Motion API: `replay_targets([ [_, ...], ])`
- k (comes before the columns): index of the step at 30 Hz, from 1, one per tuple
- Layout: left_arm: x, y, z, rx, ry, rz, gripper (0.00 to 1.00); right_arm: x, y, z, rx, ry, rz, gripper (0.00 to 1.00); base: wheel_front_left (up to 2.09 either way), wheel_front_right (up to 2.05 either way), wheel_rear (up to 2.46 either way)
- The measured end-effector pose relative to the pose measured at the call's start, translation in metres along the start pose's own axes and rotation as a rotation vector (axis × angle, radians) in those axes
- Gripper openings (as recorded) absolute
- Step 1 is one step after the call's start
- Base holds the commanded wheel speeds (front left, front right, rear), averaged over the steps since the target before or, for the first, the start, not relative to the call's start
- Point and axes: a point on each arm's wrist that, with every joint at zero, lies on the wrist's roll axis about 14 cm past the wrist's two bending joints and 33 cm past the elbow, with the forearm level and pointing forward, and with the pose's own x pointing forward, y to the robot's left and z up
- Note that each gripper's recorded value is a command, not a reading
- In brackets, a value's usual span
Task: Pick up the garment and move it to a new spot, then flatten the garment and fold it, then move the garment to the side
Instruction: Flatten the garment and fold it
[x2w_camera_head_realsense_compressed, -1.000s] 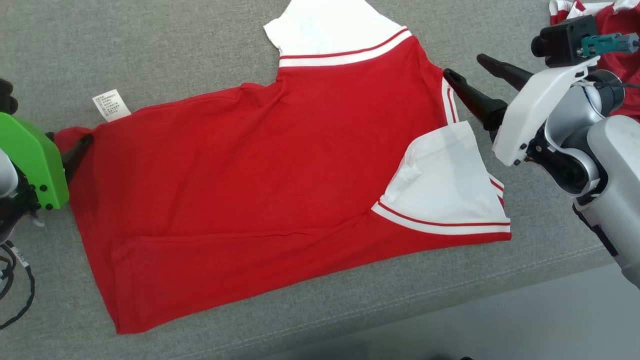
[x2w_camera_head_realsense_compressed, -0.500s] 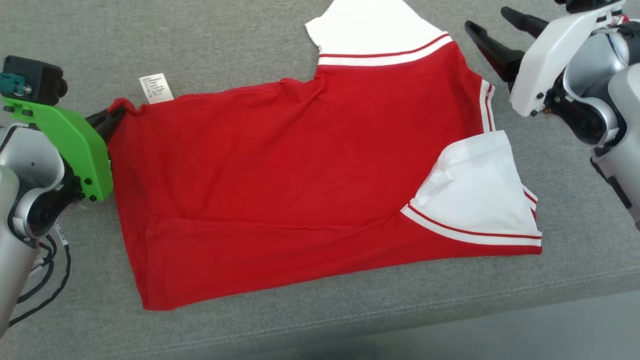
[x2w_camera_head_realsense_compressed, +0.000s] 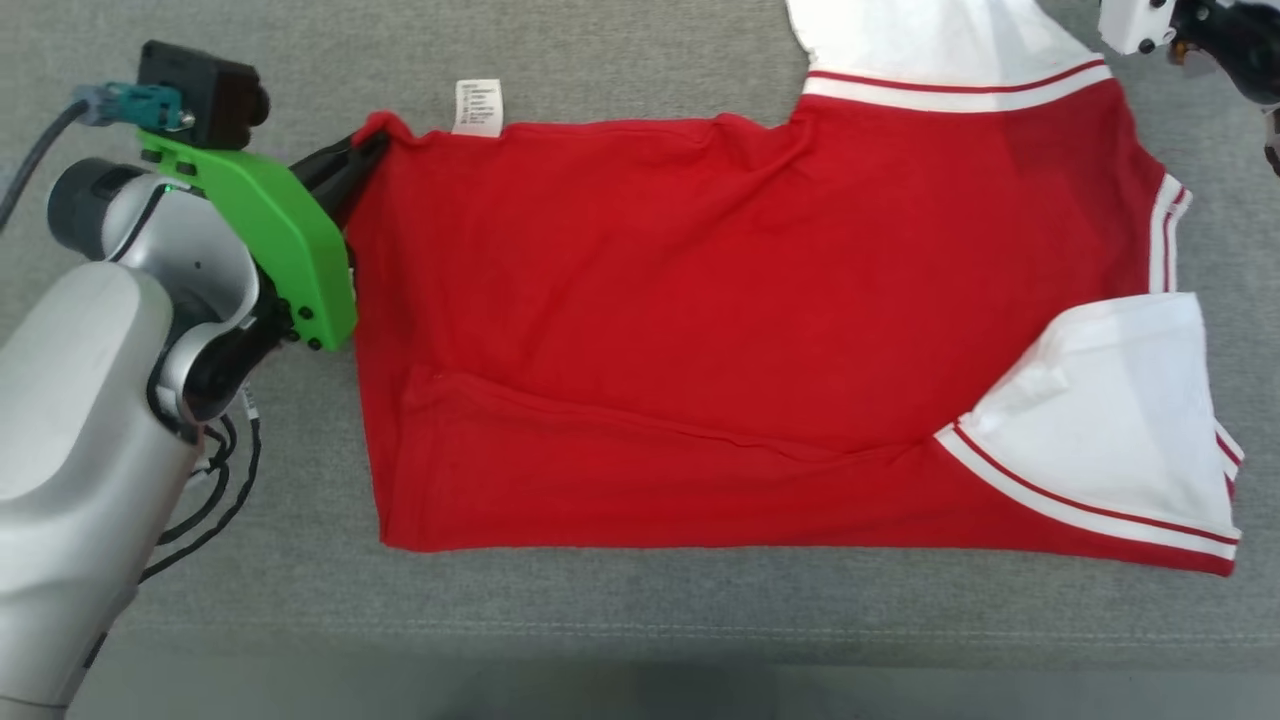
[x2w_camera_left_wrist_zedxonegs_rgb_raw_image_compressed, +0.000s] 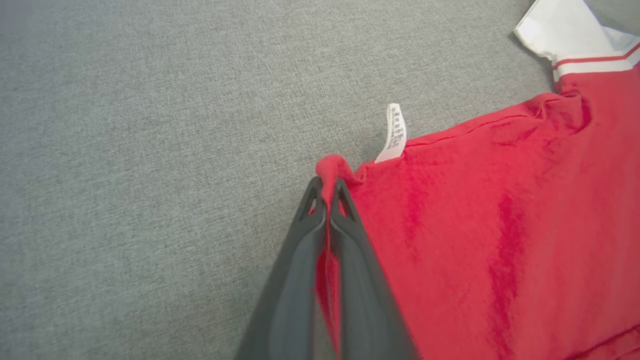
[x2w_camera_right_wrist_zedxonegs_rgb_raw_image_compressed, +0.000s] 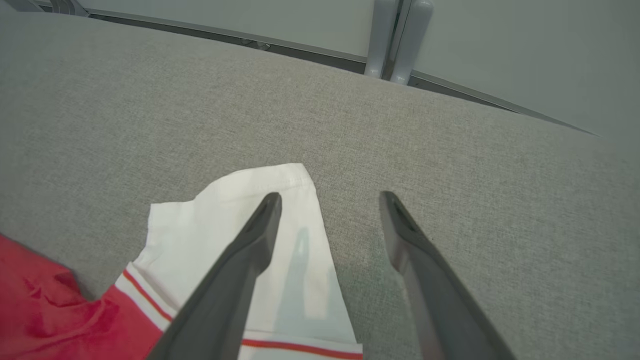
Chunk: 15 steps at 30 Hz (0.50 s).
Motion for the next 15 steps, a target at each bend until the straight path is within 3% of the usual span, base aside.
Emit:
replay_targets([
  [14,0.000,0.018,-0.025,-0.042,0.031,0.049,0.00,0.073,0.028,-0.040,-0.026,0.207,0.069,1.00,0.00,0.00,0.00],
  [15,0.000,0.020,-0.026,-0.042,0.033,0.054,0.00,0.076,0.028,-0.044,-0.019,0.224,0.072,0.90,0.00,0.00,0.00],
])
